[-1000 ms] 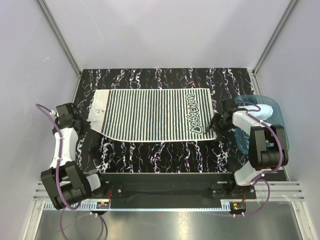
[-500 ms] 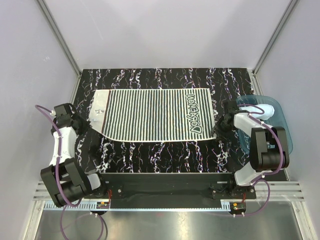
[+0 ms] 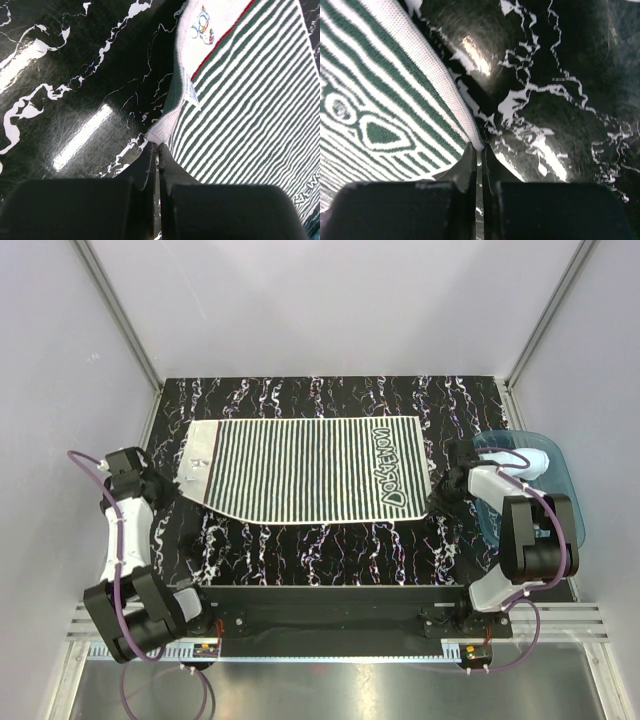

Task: Roll the towels
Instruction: Fold the towel

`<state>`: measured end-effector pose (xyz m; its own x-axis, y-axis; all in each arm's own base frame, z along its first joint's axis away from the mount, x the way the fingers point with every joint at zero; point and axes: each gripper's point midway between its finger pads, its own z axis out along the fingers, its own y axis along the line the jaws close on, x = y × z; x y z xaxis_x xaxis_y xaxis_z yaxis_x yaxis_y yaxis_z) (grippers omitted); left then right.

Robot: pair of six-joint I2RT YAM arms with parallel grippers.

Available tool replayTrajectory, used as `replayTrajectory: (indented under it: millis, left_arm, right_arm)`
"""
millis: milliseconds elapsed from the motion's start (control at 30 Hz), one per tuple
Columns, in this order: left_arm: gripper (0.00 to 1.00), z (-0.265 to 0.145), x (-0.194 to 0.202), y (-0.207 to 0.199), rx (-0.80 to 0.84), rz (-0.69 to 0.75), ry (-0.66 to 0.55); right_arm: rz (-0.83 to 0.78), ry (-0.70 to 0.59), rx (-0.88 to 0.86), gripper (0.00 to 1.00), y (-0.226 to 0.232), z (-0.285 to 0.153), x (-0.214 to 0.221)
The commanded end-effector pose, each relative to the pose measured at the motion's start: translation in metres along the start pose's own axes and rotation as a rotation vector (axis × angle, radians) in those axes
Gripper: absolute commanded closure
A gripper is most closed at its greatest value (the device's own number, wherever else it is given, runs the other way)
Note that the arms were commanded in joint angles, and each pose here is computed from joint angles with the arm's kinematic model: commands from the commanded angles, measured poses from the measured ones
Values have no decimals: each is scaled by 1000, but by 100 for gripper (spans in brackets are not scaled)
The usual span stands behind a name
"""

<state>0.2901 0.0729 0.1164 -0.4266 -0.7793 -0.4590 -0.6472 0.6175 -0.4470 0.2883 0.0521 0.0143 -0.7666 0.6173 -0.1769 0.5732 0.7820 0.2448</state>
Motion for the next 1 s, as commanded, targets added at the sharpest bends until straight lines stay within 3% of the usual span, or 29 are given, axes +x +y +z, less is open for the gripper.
replayTrajectory:
  millis: [0,233,567,900,967]
  left_arm:
    - [100,-23,-15,-10,44,31,-70]
    - [100,-57,-10,-16,84,28,-110]
    - [100,-81,-24,-27,98,46,-148]
    - [100,-45,-63,-65,156,22,-97]
    - [100,-25,-64,-70,144,34,-41]
  right_arm:
    - [-20,-34,-61,100,12,-25,-6]
    - [-27,-136,-118,100,17,-89,-12]
    - [-45,-236,-140,100,25,-138,-28]
    - [-98,-241,-134,100,79,-124,-97]
    - [-109,-237,-126,100,90,-113,-112]
